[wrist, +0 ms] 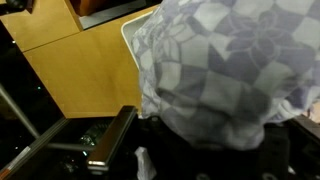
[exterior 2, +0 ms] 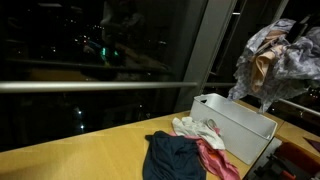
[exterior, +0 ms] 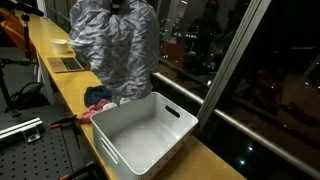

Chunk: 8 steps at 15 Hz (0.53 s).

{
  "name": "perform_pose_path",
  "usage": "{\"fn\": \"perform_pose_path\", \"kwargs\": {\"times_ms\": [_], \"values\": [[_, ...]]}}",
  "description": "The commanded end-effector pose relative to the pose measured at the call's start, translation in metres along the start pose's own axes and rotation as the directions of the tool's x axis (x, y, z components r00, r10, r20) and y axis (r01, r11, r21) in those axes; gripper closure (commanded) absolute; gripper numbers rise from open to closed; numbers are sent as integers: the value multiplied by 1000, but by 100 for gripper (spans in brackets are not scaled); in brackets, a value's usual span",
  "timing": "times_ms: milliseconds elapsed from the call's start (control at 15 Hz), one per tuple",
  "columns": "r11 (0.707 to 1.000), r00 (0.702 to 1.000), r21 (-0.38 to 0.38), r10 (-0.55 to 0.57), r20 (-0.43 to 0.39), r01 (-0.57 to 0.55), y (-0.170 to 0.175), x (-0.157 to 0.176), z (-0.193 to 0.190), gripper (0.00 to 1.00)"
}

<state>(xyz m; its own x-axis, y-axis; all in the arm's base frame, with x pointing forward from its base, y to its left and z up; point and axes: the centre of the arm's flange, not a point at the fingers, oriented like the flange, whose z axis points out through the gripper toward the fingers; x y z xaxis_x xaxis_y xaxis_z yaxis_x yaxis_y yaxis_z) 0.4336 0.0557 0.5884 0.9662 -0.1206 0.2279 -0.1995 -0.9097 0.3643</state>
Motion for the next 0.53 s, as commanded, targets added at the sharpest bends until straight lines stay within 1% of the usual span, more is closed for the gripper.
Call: {"fn": "perform_pose_path", "kwargs": {"times_ms": [0, 200, 467], "values": [[998, 1000, 57, -9, 13, 8, 40, 25, 21, 100], [994, 999, 103, -35, 28, 32, 38, 48, 69, 100], [978, 995, 194, -84, 52, 73, 21, 67, 142, 100]]}}
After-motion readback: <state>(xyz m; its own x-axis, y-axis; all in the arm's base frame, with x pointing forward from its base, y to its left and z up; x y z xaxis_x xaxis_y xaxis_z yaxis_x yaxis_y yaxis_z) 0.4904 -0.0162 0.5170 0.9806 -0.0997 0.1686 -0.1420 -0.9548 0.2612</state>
